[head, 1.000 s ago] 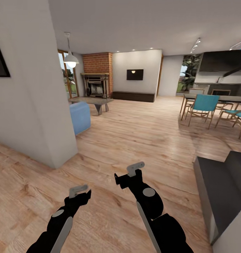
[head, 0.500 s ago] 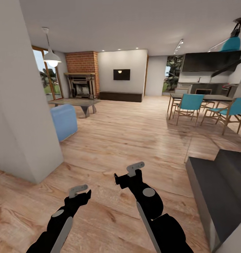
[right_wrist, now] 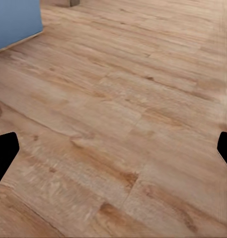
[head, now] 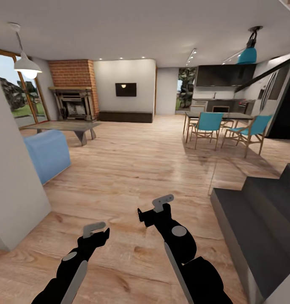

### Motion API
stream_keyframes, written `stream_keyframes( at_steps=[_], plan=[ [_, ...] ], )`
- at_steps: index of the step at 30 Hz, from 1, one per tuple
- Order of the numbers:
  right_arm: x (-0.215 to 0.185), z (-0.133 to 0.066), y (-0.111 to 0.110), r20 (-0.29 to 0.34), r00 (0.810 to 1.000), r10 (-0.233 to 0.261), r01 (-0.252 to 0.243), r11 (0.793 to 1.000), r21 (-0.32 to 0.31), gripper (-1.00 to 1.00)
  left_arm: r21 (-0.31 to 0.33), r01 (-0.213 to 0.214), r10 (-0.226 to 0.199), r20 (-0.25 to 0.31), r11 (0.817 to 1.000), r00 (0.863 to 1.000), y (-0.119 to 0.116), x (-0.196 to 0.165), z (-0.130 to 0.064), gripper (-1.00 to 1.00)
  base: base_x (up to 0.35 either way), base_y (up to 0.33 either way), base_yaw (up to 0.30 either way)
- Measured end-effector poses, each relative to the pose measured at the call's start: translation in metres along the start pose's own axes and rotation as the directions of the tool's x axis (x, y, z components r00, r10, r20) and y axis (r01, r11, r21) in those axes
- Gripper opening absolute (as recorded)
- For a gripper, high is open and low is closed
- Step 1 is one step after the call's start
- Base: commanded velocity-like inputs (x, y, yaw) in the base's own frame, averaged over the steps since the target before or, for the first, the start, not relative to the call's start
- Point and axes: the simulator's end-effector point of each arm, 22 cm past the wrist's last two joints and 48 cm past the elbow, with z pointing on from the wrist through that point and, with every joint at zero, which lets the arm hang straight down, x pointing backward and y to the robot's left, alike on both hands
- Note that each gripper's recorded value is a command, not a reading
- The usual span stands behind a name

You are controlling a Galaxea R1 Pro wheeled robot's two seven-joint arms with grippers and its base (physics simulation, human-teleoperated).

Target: Move the two storage containers from the living room to the garage. In the garage, place one container on the floor and stack the other container on top of it (either order is fine).

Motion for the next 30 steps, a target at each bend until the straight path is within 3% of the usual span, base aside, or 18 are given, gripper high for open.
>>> stream_keyframes(
  at_steps=[17,30],
  plan=[
    [0.0000,0.0000,-0.0008,0.000,1.000,0.001,-0.001,1.000,0.001,1.00,0.000,0.000,0.000,0.000,1.000,1.000,0.0000,0.0000,0.0000,1.00,0.338,0.109,-0.281],
    [-0.0003,0.0000,-0.0006,0.001,1.000,0.001,-0.001,1.000,0.001,1.00,-0.001,0.000,0.000,0.000,1.000,1.000,0.0004,0.0000,0.0000,1.00,0.338,0.101,-0.032]
  ],
)
